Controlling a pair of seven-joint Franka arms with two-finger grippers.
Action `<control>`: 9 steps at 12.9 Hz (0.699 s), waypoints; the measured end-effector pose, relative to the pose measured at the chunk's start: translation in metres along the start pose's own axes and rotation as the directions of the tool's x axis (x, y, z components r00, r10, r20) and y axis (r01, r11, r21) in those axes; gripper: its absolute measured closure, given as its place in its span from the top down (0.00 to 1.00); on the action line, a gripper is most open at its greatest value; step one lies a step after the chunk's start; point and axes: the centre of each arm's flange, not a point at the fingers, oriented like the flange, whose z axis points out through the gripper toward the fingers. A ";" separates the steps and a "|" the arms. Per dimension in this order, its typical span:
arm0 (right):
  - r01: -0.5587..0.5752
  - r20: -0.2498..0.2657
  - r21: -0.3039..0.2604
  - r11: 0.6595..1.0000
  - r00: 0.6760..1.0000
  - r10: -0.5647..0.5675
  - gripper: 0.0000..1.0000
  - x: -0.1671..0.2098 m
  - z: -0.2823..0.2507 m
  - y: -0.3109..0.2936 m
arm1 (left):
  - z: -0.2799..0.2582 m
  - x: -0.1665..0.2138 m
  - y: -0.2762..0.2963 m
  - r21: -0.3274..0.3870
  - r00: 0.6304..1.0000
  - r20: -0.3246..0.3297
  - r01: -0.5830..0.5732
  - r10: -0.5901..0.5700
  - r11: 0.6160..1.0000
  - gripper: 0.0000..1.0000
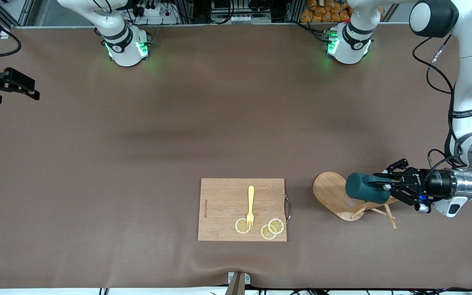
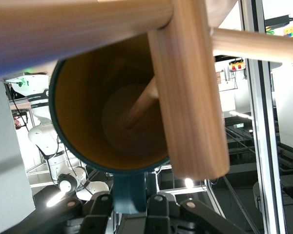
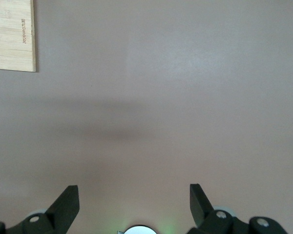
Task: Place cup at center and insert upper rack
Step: 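Slide the mug opening onto a mug tree peg with the left gripper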
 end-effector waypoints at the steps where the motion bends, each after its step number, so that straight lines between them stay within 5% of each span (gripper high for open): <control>1: 0.000 0.000 0.000 1.000 1.000 0.000 1.00 0.000 0.000 0.000 | 0.000 0.001 0.000 0.000 1.000 0.001 0.001 -0.001 1.000 0.21; 9: 0.000 0.000 0.000 1.000 1.000 0.000 1.00 0.000 0.000 0.000 | 0.001 0.020 -0.004 -0.005 1.000 0.019 0.021 -0.021 1.000 0.21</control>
